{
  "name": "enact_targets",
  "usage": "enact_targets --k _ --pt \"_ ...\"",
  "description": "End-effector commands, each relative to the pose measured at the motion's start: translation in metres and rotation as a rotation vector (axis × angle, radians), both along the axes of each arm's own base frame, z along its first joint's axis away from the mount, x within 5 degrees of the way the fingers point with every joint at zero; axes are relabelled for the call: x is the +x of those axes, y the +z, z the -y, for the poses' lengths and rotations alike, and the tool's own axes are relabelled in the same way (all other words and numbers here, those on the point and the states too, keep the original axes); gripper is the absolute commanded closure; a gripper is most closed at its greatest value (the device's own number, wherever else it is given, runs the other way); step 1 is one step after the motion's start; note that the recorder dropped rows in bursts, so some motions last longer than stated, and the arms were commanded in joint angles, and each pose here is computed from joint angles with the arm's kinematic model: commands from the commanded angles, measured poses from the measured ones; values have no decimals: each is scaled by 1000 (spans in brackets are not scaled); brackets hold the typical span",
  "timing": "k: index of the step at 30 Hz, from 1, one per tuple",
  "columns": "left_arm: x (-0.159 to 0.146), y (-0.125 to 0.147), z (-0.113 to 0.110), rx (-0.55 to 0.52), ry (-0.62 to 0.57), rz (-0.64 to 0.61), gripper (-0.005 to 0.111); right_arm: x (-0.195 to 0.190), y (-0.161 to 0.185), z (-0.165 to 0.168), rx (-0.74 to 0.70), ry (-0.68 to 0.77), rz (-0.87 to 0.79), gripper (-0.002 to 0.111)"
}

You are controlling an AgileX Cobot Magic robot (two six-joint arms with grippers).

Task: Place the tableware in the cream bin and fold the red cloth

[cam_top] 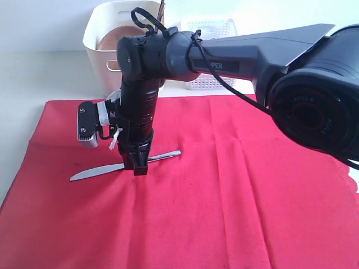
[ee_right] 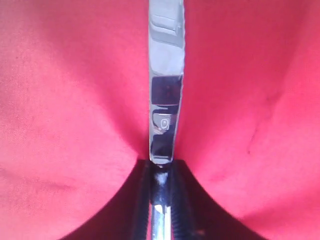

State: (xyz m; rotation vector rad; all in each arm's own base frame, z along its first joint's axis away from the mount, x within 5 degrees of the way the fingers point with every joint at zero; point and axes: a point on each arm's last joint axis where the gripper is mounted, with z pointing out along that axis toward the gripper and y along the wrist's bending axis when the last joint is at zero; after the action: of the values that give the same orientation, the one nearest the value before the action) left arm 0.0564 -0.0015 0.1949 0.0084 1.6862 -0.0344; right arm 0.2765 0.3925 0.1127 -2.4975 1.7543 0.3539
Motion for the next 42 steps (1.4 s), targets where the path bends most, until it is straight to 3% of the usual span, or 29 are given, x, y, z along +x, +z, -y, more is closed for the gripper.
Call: enact_targets --k 1,12,24,27,33,42 --pt "0 1 0 -8 2 7 103 -3 26 4 12 17 3 108" --pt "0 1 0 -8 2 7 103 -3 38 4 29 -16 15 108" --pt "0 1 0 -8 2 7 103 4 -14 4 -64 -71 21 107" --pt "0 1 0 -8 2 7 103 8 -15 3 -59 -181 45 97" --pt "0 1 0 -8 2 7 103 9 -14 4 -71 -175 66 68" --pt "0 1 0 -8 2 7 103 10 -2 5 -65 -170 86 70"
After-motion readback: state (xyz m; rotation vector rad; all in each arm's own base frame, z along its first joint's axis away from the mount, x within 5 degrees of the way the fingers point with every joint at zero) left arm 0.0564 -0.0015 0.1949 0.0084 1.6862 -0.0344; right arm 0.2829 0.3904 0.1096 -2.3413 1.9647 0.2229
